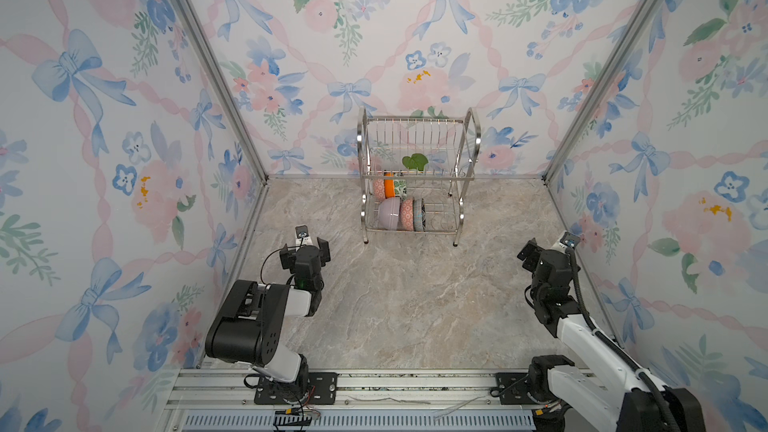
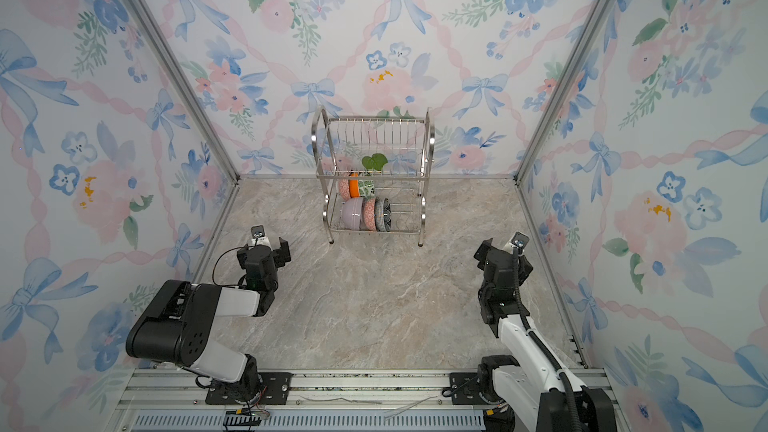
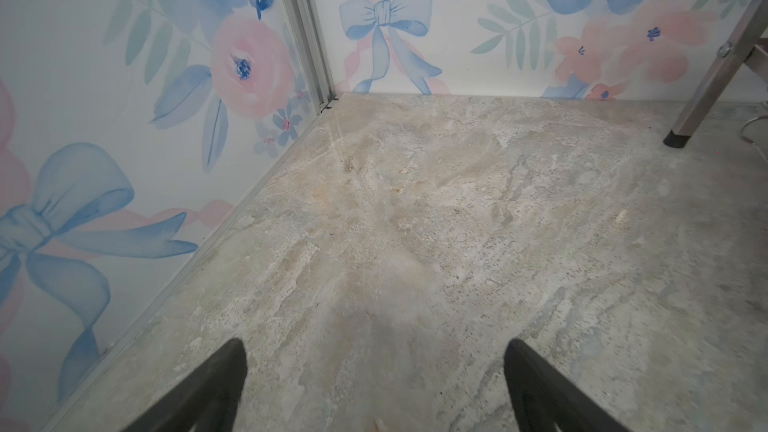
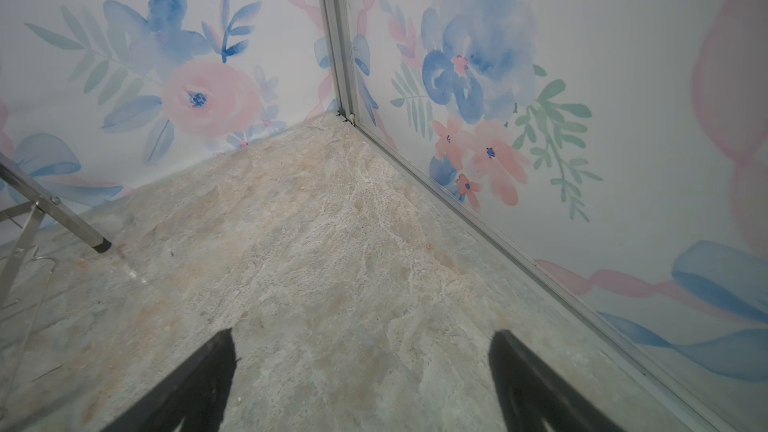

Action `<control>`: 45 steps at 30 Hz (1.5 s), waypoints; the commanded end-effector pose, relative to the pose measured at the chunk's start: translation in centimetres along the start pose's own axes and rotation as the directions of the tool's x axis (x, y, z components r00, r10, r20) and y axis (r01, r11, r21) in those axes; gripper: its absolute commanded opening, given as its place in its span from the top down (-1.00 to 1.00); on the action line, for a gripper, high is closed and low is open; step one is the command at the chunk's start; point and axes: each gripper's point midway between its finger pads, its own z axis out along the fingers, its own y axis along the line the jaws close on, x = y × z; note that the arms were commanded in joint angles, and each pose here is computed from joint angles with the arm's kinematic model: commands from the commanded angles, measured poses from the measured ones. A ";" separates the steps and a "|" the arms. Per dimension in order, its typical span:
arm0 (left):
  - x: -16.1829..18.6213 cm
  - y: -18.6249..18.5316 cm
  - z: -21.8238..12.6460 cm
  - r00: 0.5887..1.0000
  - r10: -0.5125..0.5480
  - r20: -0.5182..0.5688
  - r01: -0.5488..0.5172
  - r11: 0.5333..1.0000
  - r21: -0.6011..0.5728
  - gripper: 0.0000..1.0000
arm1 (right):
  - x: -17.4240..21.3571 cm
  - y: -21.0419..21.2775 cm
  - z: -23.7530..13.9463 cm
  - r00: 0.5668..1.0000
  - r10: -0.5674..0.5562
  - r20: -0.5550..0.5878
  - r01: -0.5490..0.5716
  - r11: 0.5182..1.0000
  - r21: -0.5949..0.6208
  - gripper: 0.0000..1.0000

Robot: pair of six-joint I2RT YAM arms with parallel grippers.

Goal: Load the bowls into the dish rack

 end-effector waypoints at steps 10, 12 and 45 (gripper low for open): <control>-0.9 -1.4 0.2 0.999 0.034 0.026 -0.036 0.996 0.078 -0.96 | 1.9 2.3 2.5 0.989 -0.128 0.075 0.131 0.990 -0.045 -0.93; -0.8 -1.4 0.3 0.999 0.034 0.025 -0.035 0.996 0.077 -0.96 | 2.0 2.5 2.6 0.988 -0.121 0.095 0.127 0.990 -0.057 -0.93; -0.2 -0.6 -1.3 0.996 -0.036 0.078 0.025 0.990 0.140 -0.96 | 4.6 7.6 3.8 0.961 -0.252 0.116 0.272 0.939 -0.212 -0.93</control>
